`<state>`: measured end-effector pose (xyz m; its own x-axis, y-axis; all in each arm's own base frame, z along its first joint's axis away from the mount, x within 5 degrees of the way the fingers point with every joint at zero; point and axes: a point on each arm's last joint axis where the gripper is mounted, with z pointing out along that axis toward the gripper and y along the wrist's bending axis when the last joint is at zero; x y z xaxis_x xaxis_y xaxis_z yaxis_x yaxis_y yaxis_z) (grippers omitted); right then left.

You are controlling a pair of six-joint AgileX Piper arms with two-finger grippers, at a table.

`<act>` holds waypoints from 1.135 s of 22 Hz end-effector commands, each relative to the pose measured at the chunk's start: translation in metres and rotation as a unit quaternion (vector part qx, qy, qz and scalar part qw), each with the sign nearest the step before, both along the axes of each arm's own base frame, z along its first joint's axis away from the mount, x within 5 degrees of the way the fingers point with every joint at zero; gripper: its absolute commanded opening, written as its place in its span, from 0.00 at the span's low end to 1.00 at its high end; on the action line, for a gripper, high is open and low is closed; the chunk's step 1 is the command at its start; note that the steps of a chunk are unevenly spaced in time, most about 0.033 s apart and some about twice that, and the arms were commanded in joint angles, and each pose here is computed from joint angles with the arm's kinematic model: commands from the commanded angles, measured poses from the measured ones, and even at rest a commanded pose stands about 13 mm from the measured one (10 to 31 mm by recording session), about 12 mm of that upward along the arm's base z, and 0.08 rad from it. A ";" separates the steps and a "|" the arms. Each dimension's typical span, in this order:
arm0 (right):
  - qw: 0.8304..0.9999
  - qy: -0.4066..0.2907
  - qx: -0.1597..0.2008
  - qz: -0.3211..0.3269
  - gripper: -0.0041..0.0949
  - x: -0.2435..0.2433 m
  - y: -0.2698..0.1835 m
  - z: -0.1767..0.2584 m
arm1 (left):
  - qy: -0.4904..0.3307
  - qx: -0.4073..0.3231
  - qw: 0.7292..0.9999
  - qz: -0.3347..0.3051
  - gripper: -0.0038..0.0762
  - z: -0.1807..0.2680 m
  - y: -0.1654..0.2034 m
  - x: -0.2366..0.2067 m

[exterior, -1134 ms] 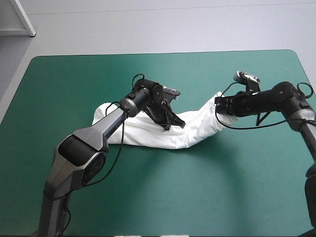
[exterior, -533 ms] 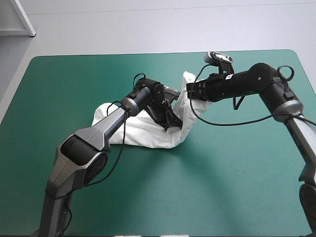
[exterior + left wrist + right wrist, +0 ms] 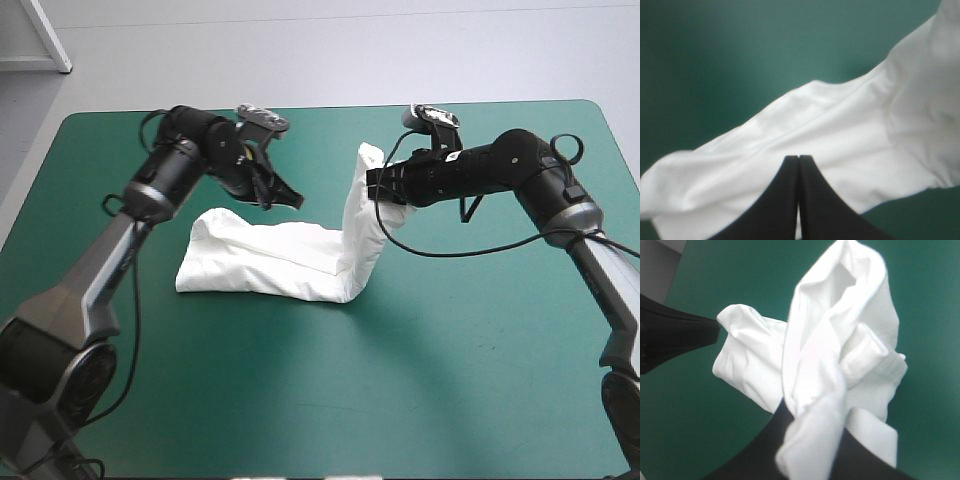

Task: Fold the cloth

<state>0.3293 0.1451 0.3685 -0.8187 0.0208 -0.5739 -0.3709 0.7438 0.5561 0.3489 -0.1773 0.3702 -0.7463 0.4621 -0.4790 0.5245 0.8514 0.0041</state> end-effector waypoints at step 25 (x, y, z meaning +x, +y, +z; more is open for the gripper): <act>0.969 -0.076 0.093 0.217 0.71 0.025 0.203 0.019 | -0.043 0.057 0.987 0.145 0.04 0.024 0.152 -0.178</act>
<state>0.3644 0.3730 0.3204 -0.7391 -0.2708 -0.6168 -0.6663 0.4291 0.6099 0.1783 -0.0262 0.3872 -0.8125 0.3047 -0.4970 0.2600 0.9525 0.1588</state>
